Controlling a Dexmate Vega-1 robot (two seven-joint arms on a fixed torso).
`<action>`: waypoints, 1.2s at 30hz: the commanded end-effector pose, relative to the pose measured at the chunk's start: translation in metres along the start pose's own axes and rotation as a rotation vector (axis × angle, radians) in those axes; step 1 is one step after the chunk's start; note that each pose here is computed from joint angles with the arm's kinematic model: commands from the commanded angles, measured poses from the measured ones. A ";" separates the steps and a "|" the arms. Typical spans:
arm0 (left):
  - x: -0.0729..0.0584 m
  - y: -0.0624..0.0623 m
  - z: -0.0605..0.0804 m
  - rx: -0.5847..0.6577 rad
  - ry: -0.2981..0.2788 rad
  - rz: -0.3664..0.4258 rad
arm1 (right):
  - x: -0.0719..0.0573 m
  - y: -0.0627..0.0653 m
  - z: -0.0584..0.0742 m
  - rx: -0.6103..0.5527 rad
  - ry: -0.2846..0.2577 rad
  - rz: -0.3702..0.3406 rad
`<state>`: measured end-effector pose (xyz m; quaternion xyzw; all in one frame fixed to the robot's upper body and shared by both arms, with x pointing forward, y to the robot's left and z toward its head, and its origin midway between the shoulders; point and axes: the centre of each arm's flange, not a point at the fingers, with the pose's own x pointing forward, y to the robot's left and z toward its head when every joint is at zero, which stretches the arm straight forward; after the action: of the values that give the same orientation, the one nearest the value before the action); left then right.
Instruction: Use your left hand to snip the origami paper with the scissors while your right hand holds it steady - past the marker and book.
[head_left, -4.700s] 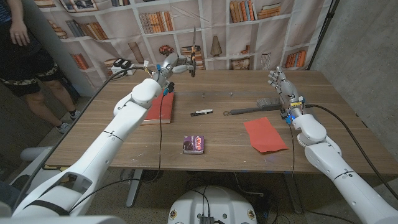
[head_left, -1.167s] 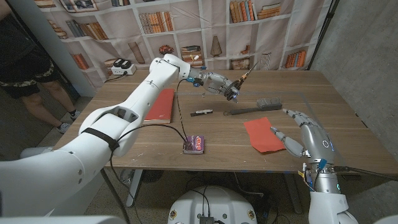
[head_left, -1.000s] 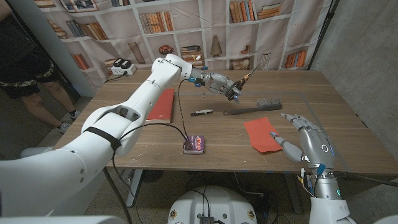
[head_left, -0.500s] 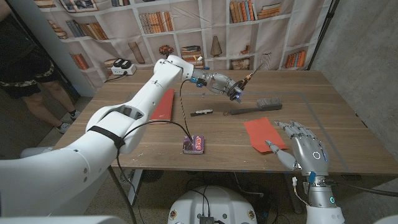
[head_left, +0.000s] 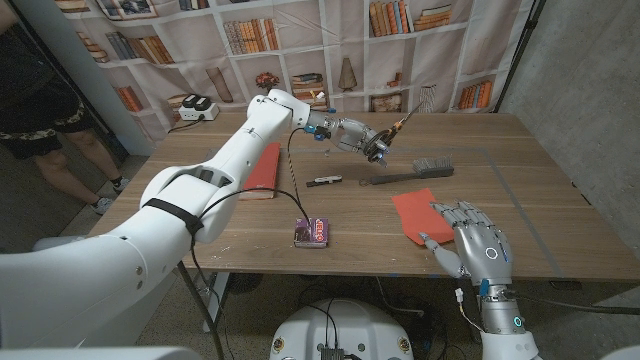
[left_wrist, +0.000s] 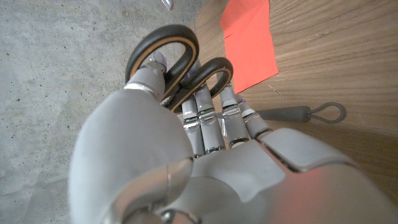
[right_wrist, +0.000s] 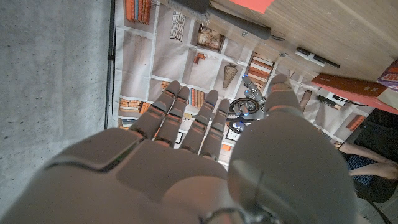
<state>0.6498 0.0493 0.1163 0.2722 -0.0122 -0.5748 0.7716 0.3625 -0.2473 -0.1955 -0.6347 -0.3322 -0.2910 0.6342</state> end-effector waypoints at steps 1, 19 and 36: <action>-0.007 0.000 -0.009 -0.033 0.001 0.036 | -0.005 0.018 0.008 -0.081 -0.048 0.054; -0.013 -0.011 -0.010 -0.038 0.001 0.046 | -0.009 0.047 0.008 -0.156 -0.068 0.060; -0.018 -0.010 -0.019 -0.050 -0.001 0.060 | -0.012 0.068 -0.002 -0.187 -0.030 0.075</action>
<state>0.6422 0.0653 0.1038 0.2502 -0.0057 -0.5567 0.7921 0.3992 -0.2420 -0.2393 -0.7052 -0.3023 -0.2791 0.5774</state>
